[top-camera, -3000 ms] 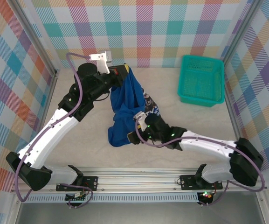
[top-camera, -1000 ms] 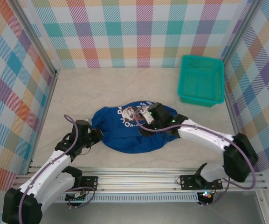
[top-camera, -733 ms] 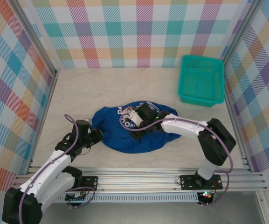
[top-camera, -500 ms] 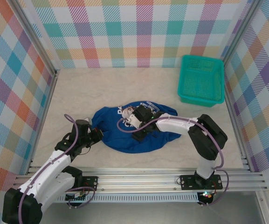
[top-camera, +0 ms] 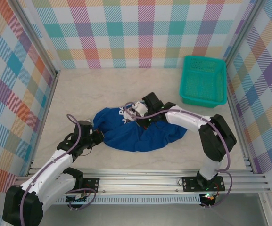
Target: Fold the inside-out t-shirt
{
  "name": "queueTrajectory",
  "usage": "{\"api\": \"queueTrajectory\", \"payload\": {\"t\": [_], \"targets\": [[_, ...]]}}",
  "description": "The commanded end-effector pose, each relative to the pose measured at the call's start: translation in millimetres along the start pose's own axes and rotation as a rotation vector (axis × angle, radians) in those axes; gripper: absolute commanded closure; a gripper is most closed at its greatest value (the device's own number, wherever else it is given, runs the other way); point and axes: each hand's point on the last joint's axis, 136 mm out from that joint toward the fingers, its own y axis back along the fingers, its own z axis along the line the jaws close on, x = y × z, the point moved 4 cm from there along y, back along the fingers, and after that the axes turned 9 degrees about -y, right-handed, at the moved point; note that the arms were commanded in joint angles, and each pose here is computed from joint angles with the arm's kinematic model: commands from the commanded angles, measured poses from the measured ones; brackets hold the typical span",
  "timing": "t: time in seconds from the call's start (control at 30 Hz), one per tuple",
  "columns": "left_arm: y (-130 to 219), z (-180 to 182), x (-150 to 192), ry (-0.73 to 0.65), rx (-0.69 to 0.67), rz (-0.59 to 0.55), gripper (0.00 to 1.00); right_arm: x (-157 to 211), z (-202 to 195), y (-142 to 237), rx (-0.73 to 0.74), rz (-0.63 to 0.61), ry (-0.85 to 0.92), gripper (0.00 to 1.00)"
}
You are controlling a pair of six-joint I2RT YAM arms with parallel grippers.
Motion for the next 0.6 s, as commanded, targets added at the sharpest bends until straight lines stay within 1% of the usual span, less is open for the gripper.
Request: {"api": "queueTrajectory", "payload": {"t": [0.0, 0.07, 0.1, 0.17, 0.23, 0.3, 0.4, 0.47, 0.53, 0.57], "targets": [[5, -10, -16, -0.063, 0.01, -0.073, 0.82, -25, 18, 28, -0.19, -0.071, -0.13, 1.0], [10, -20, -26, -0.116, 0.021, -0.141, 0.6, -31, 17, 35, -0.272, -0.08, -0.212, 1.0], [14, -25, -31, -0.143, 0.017, -0.181, 0.53, -33, 17, 38, -0.313, -0.075, -0.248, 1.0], [23, -39, -43, -0.22, 0.026, -0.264, 0.46, -37, 17, 43, -0.395, -0.057, -0.316, 1.0], [29, -55, -51, -0.303, 0.059, -0.335, 0.41, -39, 15, 47, -0.439, -0.054, -0.356, 1.0], [27, -75, -54, -0.399, 0.125, -0.369, 0.37, -39, 13, 49, -0.467, -0.054, -0.38, 1.0], [14, -104, -52, -0.546, 0.202, -0.342, 0.34, -41, 14, 53, -0.5, -0.051, -0.395, 1.0], [2, -122, -50, -0.655, 0.21, -0.305, 0.33, -40, 14, 55, -0.507, -0.045, -0.398, 1.0], [-7, -138, -46, -0.741, 0.245, -0.268, 0.32, -39, 14, 55, -0.51, -0.04, -0.4, 1.0], [-12, -144, -46, -0.762, 0.268, -0.25, 0.32, -39, 14, 56, -0.511, -0.04, -0.4, 1.0]]}}
